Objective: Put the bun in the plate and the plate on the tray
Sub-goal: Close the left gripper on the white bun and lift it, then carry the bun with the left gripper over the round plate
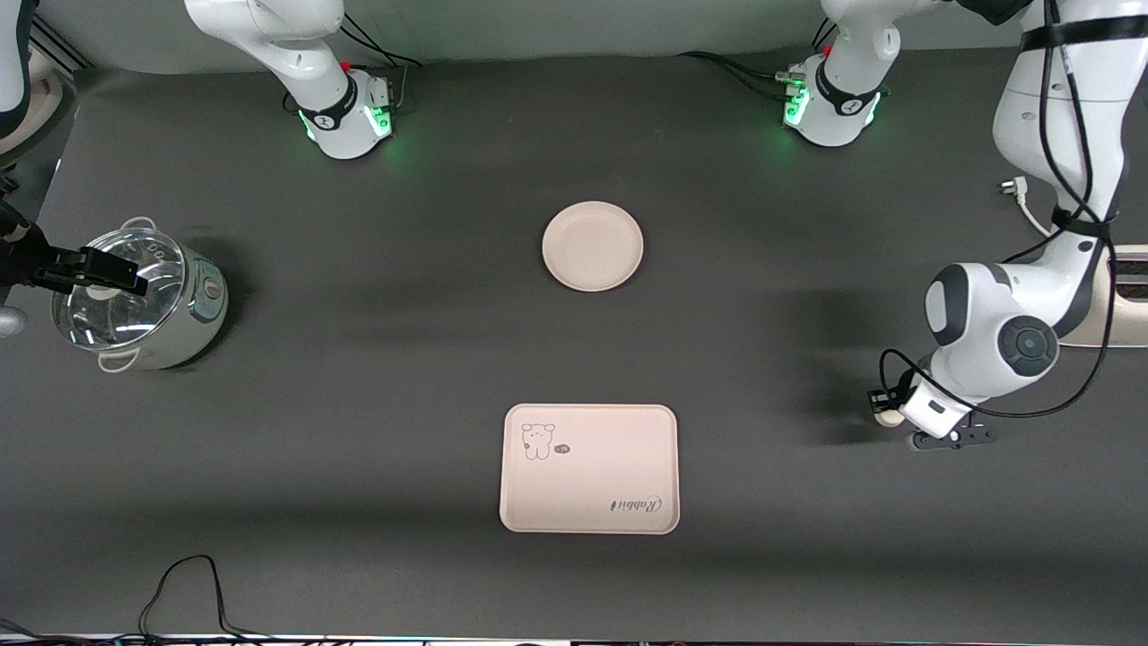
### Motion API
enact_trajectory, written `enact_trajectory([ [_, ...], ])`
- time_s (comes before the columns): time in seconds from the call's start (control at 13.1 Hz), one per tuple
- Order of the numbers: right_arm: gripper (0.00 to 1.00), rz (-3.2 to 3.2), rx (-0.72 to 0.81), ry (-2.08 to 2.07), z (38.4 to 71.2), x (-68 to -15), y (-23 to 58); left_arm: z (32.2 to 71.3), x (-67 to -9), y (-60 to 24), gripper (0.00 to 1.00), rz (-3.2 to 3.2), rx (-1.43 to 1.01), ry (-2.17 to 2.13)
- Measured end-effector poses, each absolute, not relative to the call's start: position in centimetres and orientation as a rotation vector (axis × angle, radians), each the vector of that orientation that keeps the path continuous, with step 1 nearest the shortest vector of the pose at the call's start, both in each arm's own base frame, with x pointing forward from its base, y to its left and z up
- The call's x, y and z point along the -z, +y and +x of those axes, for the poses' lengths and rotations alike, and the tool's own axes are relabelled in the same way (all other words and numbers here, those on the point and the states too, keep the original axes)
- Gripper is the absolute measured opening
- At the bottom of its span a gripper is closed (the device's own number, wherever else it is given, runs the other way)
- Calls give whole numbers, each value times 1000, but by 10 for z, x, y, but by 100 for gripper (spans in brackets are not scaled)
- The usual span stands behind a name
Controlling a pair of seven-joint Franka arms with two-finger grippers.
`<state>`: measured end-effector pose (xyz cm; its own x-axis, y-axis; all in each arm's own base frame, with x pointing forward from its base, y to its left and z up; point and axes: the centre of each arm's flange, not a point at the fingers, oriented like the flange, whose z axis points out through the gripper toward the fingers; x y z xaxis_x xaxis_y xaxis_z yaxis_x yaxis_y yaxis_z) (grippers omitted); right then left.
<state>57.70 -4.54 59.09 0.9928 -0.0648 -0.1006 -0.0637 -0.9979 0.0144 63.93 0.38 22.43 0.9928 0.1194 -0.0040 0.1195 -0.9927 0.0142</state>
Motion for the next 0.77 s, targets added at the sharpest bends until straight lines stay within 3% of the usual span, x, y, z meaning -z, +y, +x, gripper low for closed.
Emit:
enact_trajectory([
  [0.31, 100, 3125, 158, -102, 577, -591, -46, 638, -311, -47, 30, 3121, 28, 380],
  [0.77, 100, 3125, 158, -103, 577, -591, -46, 548, -466, -233, 33, 3075, 192, 523],
])
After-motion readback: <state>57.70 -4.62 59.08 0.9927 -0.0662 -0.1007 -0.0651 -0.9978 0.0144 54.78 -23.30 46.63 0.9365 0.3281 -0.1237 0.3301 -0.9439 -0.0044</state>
